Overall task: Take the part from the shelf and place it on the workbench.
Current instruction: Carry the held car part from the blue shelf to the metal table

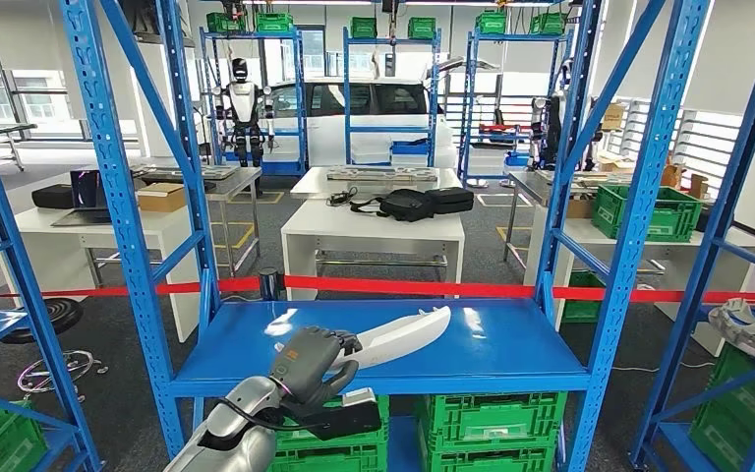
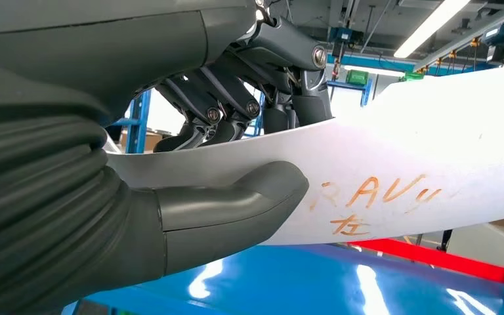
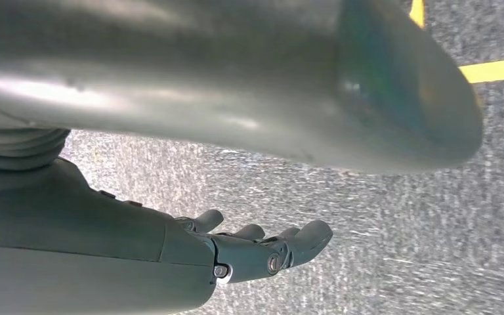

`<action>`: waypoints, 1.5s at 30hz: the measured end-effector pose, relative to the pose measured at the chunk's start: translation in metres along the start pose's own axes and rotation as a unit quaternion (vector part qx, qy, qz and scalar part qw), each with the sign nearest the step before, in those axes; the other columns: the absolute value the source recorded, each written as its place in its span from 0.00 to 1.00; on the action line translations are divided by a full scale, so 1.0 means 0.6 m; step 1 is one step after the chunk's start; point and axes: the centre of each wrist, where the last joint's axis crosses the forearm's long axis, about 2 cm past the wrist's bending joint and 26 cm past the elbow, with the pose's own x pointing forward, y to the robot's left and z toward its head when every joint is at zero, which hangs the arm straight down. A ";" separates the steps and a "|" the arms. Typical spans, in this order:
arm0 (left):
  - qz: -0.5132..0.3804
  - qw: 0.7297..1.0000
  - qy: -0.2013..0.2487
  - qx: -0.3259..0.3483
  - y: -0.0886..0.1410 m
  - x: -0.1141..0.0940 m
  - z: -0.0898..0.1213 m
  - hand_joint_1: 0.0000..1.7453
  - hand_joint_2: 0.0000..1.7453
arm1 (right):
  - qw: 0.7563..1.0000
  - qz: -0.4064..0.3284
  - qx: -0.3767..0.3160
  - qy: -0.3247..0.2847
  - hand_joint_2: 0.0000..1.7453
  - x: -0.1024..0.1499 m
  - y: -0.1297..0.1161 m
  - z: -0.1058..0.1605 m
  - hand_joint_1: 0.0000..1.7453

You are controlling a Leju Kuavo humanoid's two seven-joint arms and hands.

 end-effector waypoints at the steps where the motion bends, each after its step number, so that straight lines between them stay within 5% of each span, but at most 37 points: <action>1: 0.000 1.000 0.001 -0.001 -0.001 -0.001 0.001 1.00 1.00 | 1.000 0.000 0.000 0.000 0.00 0.000 0.000 0.000 0.00; 45: 0.001 1.000 -0.002 -0.005 0.001 -0.006 0.003 1.00 1.00 | 1.000 0.006 0.000 -0.003 0.00 0.005 0.000 -0.001 0.00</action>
